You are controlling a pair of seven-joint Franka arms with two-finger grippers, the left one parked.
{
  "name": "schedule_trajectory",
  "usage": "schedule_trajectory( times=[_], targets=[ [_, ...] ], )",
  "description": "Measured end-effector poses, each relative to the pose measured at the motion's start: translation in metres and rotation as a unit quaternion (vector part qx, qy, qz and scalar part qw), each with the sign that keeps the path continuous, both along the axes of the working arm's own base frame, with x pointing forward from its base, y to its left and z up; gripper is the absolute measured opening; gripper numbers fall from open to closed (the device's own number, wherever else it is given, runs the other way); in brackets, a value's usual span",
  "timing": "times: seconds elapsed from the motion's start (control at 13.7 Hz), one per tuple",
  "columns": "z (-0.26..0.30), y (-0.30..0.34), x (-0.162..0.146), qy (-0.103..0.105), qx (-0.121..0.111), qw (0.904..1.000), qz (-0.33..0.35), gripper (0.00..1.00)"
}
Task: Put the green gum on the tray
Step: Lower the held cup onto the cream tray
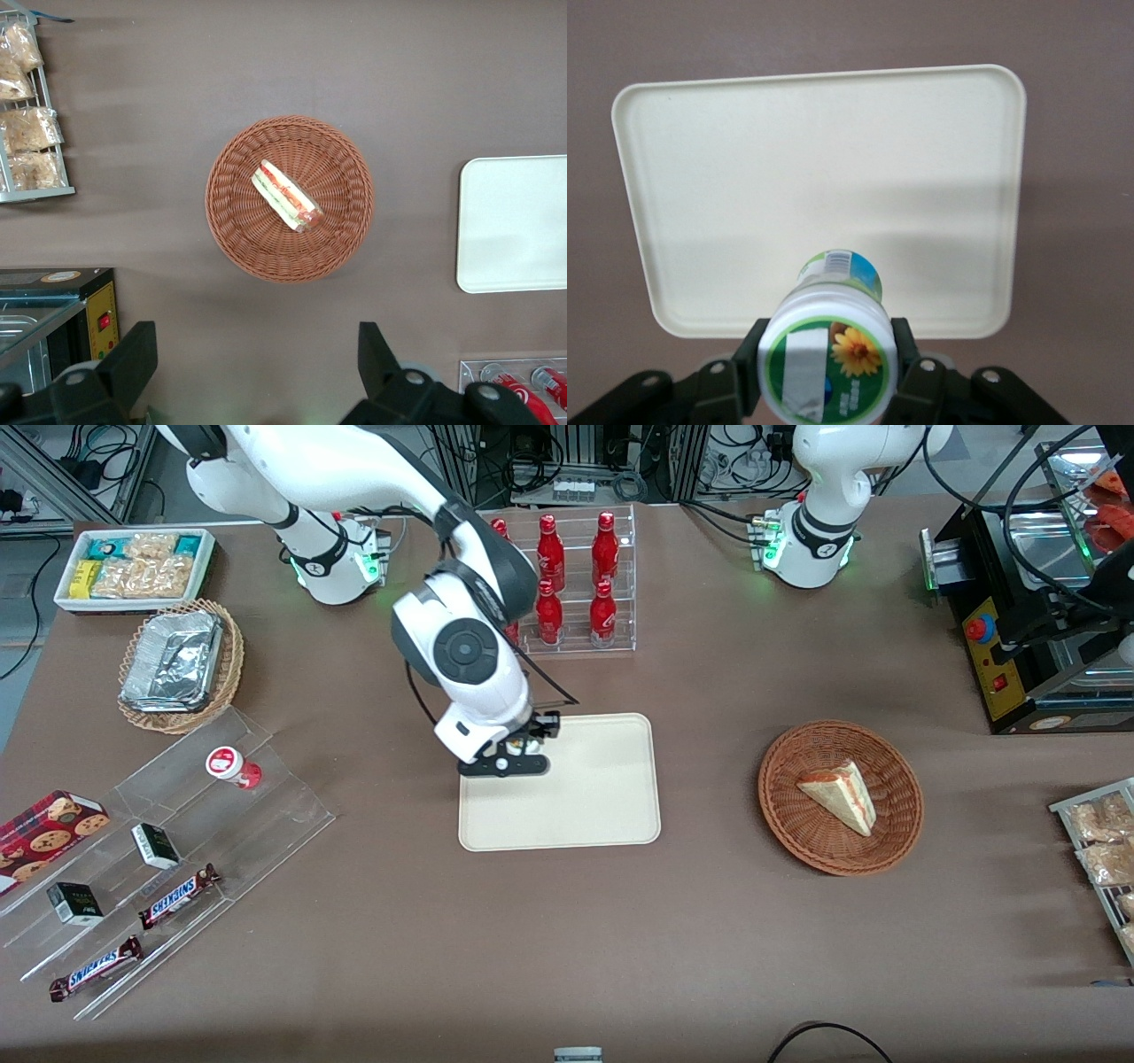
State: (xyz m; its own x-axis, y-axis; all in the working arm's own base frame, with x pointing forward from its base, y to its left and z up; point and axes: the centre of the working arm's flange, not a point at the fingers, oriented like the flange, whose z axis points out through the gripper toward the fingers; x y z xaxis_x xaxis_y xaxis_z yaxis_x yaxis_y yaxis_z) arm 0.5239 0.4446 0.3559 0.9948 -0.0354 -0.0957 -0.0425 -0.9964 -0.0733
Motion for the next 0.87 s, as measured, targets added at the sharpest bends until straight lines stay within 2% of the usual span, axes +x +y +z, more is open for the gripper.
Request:
schedule_trajectory(
  times=[0.15, 0.87],
  targets=[
    [-0.023, 0.015, -0.002, -0.008, 0.004, 1.0, -0.001, 0.59],
    [-0.09, 0.025, 0.016, -0.018, 0.001, 0.9998, -0.006, 0.59]
  ],
)
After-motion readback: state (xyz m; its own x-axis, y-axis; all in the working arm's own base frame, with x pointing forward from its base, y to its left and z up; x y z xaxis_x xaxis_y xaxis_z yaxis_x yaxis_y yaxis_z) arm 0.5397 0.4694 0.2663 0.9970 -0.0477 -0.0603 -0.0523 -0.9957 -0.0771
